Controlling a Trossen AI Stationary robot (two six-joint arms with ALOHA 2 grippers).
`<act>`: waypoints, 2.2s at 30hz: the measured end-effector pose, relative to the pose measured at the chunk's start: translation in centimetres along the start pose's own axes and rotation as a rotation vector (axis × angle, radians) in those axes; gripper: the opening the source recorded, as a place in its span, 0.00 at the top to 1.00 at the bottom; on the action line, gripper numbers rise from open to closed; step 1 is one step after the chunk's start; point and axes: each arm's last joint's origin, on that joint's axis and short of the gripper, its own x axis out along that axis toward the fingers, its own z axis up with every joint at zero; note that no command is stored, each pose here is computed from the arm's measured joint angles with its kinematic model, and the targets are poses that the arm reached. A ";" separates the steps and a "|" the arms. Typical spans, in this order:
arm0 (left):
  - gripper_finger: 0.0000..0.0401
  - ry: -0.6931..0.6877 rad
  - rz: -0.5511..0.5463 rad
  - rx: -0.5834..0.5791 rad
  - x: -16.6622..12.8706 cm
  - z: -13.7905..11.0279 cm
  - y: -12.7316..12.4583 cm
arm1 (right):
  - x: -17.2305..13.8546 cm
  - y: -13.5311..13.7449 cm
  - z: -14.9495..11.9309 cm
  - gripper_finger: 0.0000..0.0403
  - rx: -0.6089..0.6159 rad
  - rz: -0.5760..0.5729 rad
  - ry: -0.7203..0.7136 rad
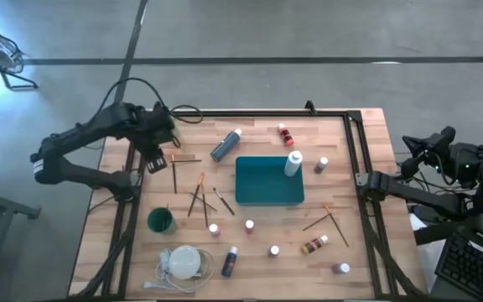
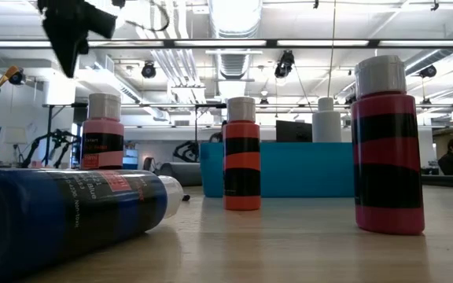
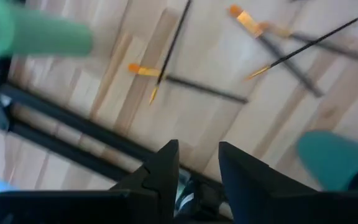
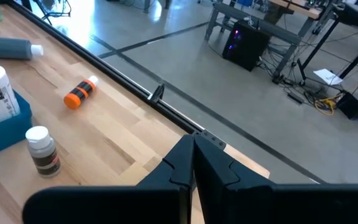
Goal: Pick & Place Paint Supplies
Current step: Put the gold paintbrush into the green cup
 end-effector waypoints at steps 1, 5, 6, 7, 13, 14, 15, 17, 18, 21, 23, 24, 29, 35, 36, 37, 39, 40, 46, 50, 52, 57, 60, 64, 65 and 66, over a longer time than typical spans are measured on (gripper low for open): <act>0.70 0.021 0.001 0.006 0.5 -0.2 0.0 | 0.0 0.0 0.0 0.98 0.002 0.000 0.000; 0.70 0.085 -0.007 0.031 3.0 -0.5 -0.1 | 0.0 0.0 0.0 0.98 0.000 0.000 0.000; 0.70 0.084 -0.005 0.035 3.5 -0.5 -0.1 | 0.0 0.0 0.0 0.98 0.003 0.000 0.000; 0.70 0.085 -0.001 0.046 4.1 -0.5 -0.1 | 0.0 0.0 0.0 0.98 0.002 0.000 0.000; 0.70 0.099 0.004 0.064 7.4 -0.4 -0.4 | 0.0 0.0 0.0 0.98 0.000 0.000 0.000; 0.70 0.096 0.008 0.065 7.8 -0.4 -0.4 | 0.0 0.0 0.0 0.98 0.000 0.000 0.000; 0.70 0.097 0.008 0.065 8.3 -0.4 -0.4 | 0.0 0.0 0.0 0.98 0.002 0.000 0.000; 0.70 0.107 0.008 0.064 9.0 -0.6 -0.4 | 0.0 0.0 0.0 0.98 0.000 0.000 0.000; 0.70 0.105 0.008 0.059 9.2 -0.6 -0.4 | 0.0 0.0 0.0 0.98 0.000 0.000 0.000; 0.70 0.109 0.012 0.030 9.9 -0.6 -0.3 | 0.0 0.0 0.0 0.98 0.002 0.000 0.000; 0.70 0.128 0.013 0.005 10.4 -0.5 -0.2 | 0.0 0.0 0.0 0.98 0.000 0.000 0.000; 0.70 0.139 0.015 -0.007 10.6 -0.3 -0.1 | 0.0 0.0 0.0 0.98 0.001 0.000 0.000; 0.70 0.216 0.032 -0.037 12.1 0.5 0.5 | 0.0 0.0 0.0 0.98 0.002 0.000 0.000; 0.70 0.234 0.052 -0.015 13.7 1.8 1.1 | 0.0 0.0 0.0 0.98 0.001 0.000 0.000; 0.70 0.236 0.053 -0.009 13.9 2.0 1.1 | 0.0 0.0 0.0 0.98 0.000 0.000 0.000; 0.70 0.239 0.051 -0.003 14.1 2.1 1.2 | 0.0 0.0 0.0 0.98 0.000 0.000 0.000; 0.70 0.247 0.056 0.007 14.3 2.2 1.2 | 0.0 0.0 0.0 0.98 0.002 0.000 0.000; 0.70 0.252 0.064 0.015 14.4 2.2 1.3 | 0.0 0.0 0.0 0.98 0.001 0.000 0.000; 0.70 0.243 0.094 0.032 15.2 1.6 1.6 | 0.0 0.0 0.0 0.98 0.000 0.000 0.000; 0.70 0.256 0.091 0.029 16.2 1.1 1.9 | 0.0 0.0 0.0 0.98 0.000 0.000 0.000; 0.70 0.265 0.089 0.030 16.6 0.8 2.0 | 0.0 0.0 0.0 0.98 0.002 0.000 0.000; 0.70 0.223 0.095 0.023 17.0 1.1 2.1 | 0.0 0.0 0.0 0.98 0.001 0.000 0.000; 0.70 0.206 0.100 0.015 17.3 1.2 2.3 | 0.0 0.0 0.0 0.98 0.001 0.000 0.000; 0.70 0.233 0.120 0.001 17.7 1.2 2.7 | 0.0 0.0 0.0 0.98 0.000 0.000 0.000; 0.71 0.240 0.120 -0.001 17.8 1.2 2.8 | 0.0 0.0 0.0 0.98 0.002 0.000 0.000; 0.71 0.247 0.120 0.000 17.9 1.2 2.9 | 0.0 0.0 0.0 0.98 0.002 0.000 0.000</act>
